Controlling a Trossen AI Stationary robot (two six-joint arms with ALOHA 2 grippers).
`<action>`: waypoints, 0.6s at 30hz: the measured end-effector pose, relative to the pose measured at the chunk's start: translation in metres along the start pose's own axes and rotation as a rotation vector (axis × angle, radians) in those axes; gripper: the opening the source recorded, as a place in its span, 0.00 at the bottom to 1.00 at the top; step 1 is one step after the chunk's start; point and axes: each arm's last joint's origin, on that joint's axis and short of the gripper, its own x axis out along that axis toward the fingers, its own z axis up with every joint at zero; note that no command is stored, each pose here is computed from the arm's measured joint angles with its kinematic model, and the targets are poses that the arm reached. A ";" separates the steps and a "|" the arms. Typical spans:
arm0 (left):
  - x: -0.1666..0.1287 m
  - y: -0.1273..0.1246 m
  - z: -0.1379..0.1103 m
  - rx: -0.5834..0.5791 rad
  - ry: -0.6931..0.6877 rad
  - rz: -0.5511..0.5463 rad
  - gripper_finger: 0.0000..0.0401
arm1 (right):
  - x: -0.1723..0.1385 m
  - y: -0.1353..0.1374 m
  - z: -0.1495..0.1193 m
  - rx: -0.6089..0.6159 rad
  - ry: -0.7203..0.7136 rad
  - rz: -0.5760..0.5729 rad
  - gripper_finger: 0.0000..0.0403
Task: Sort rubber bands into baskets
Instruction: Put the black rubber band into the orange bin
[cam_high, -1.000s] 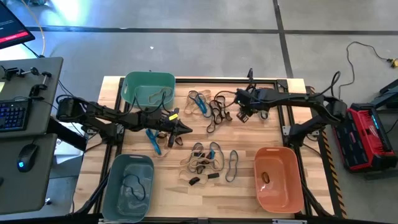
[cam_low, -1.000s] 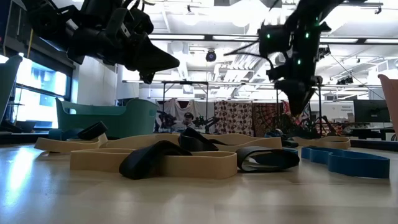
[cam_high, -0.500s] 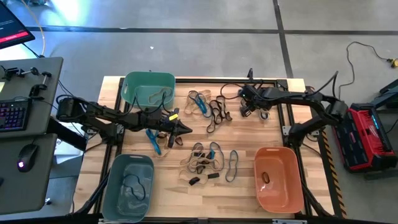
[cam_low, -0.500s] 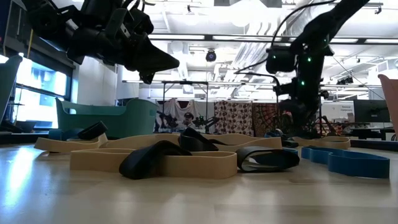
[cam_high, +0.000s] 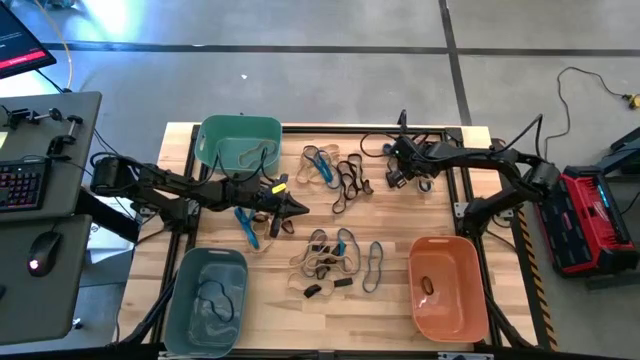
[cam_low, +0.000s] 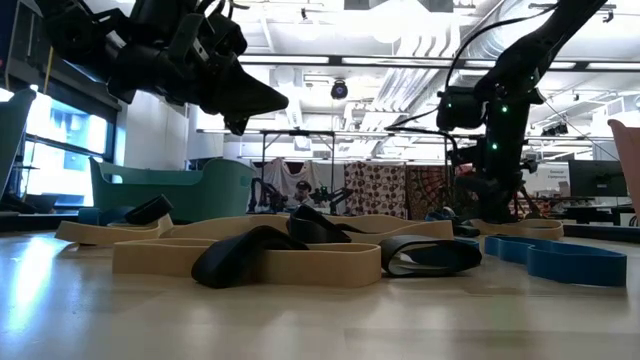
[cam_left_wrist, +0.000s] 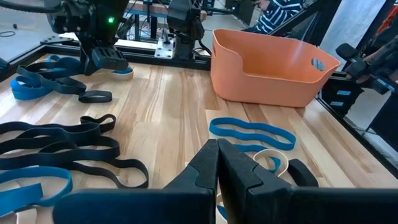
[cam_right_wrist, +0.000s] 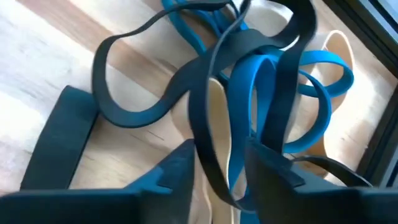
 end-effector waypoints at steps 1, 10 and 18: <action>0.000 0.000 0.000 0.000 0.000 0.000 0.00 | 0.000 0.000 0.000 -0.009 0.001 0.008 0.22; 0.000 0.000 0.000 0.000 0.000 0.000 0.00 | -0.021 0.004 0.017 -0.027 0.002 0.059 0.03; 0.000 0.000 0.000 0.000 -0.001 0.000 0.00 | -0.081 0.024 0.044 -0.106 -0.047 0.076 0.00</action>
